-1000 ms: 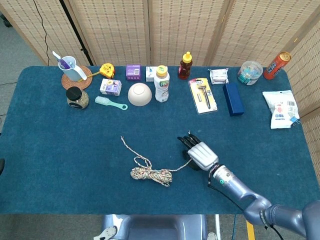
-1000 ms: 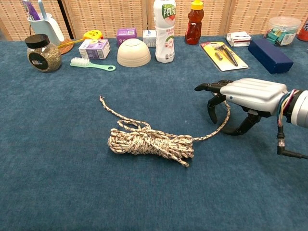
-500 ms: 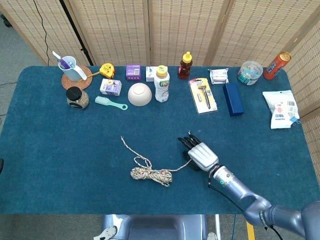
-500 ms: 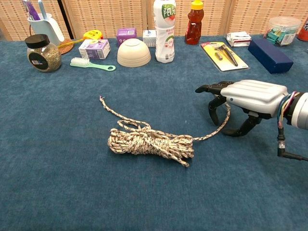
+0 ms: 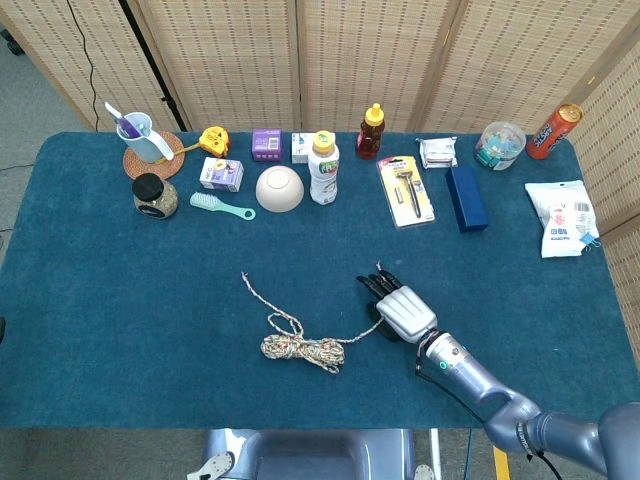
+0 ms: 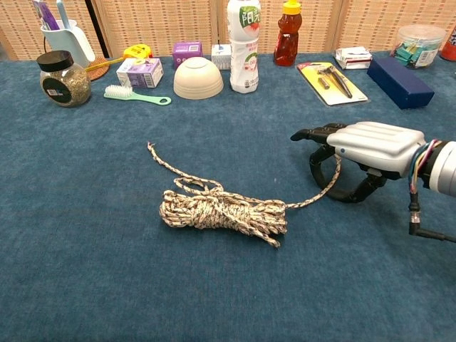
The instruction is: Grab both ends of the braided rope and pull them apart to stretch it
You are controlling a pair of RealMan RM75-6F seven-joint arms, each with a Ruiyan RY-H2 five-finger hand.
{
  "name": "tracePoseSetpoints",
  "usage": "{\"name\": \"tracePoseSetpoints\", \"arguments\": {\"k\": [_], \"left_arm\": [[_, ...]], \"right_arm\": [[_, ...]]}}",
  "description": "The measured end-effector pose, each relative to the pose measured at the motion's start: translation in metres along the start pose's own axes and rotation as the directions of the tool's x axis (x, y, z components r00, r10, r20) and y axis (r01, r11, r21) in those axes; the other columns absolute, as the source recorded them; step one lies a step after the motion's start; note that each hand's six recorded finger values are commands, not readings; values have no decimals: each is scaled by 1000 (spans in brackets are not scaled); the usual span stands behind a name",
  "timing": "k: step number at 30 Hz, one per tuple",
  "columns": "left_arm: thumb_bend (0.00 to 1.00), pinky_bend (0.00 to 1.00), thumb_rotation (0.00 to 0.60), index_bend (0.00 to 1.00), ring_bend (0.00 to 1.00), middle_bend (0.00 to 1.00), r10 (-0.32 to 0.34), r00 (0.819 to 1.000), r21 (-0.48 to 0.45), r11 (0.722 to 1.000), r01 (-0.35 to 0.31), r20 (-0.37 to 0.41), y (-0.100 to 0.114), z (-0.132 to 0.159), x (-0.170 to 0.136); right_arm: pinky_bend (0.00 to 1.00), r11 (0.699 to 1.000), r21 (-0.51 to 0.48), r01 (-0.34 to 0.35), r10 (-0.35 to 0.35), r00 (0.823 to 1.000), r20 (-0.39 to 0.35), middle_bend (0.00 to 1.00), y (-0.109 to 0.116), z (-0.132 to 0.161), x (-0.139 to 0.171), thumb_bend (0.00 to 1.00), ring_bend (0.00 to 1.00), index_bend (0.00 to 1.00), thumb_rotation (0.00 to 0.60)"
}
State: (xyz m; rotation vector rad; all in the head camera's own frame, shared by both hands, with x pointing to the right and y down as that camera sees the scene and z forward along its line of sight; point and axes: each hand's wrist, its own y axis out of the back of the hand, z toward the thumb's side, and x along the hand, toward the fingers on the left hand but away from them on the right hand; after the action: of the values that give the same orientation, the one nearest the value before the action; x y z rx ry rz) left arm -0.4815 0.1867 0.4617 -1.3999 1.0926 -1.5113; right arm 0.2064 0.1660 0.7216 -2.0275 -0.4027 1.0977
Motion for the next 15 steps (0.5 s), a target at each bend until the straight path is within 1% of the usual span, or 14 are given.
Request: {"name": "tracePoseSetpoints", "arguments": {"k": [15], "left_arm": [[392,0,600,195,32,133,4,1000,1,1000,-4,-6,1,-3,-1]], "right_arm": [[0,1000,-5,-6,6,1000,2,56,-6,3,0,387,0,533,600]]}}
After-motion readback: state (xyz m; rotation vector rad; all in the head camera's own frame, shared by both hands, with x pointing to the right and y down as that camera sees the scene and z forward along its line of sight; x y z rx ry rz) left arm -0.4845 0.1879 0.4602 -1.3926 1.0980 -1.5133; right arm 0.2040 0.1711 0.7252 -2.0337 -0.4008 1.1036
